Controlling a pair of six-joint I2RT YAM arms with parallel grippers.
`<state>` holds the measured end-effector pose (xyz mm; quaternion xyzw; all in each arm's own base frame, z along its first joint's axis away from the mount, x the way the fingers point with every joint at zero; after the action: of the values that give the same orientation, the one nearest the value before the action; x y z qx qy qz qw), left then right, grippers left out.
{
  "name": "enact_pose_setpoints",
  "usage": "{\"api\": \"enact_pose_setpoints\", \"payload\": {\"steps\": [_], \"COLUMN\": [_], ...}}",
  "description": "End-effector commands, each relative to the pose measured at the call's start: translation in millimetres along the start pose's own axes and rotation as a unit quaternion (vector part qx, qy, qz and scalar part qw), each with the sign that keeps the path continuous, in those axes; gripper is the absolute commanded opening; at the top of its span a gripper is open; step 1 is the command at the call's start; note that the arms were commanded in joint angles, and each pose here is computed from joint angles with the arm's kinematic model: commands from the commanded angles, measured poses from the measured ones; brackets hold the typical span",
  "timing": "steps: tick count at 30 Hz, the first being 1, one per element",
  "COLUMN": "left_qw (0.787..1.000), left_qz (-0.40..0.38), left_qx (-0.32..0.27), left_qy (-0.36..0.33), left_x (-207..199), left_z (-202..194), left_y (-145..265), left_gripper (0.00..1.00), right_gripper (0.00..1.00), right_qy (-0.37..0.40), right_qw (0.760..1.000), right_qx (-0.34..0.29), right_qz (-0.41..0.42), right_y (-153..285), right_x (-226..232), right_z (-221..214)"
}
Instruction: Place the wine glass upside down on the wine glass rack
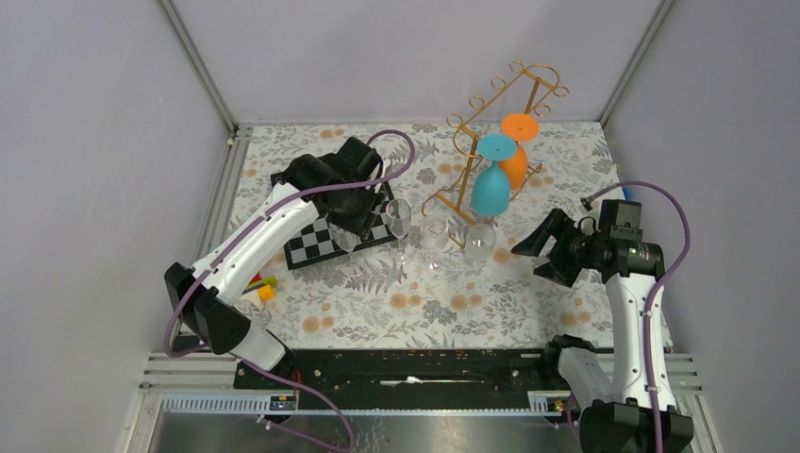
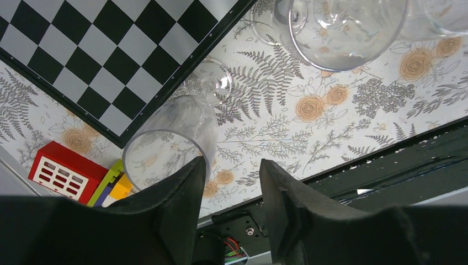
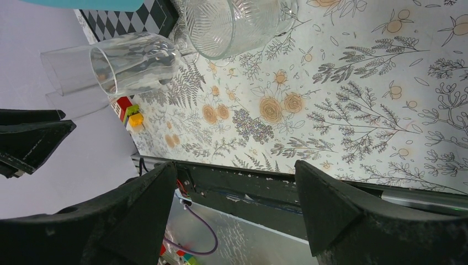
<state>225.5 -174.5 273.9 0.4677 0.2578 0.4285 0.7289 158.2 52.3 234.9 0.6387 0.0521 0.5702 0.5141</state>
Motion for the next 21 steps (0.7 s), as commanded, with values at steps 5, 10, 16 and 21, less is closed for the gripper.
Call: {"api": "enact_pose_setpoints", "payload": {"steps": [5, 10, 16, 21], "left_qw": [0.999, 0.998, 0.998, 0.998], "left_qz": [0.029, 0.036, 0.039, 0.047], "left_qx": [0.025, 0.041, 0.045, 0.045], "left_qy": [-0.008, -0.012, -0.011, -0.011], "left_x": [8, 10, 11, 14], "left_z": [-5, -8, -12, -13], "left_y": [-15, -23, -25, -24], "left_gripper": [0.44, 0.4, 0.33, 0.22], "right_gripper": [0.86, 0.86, 0.86, 0.86], "right_qy": [0.02, 0.021, 0.02, 0.021], "right_qw": [1.0, 1.0, 1.0, 1.0], "right_qx": [-0.008, -0.008, -0.006, -0.006], "right_qz": [0.01, 0.01, 0.008, 0.009], "right_y": [6, 6, 5, 6], "right_x": [9, 9, 8, 9], "right_z": [6, 7, 7, 7]}}
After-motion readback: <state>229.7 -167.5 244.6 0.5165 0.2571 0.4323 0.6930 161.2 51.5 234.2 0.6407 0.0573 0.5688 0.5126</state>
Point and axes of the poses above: each gripper's point midway between its finger pads, its own y axis back along the fingers, its own x axis along the line the jaws close on, z = x × y, the point moved 6 cm from there along y, back along the fingers, and after that the axes turned 4 degrees about -y, right-handed, at the moved point
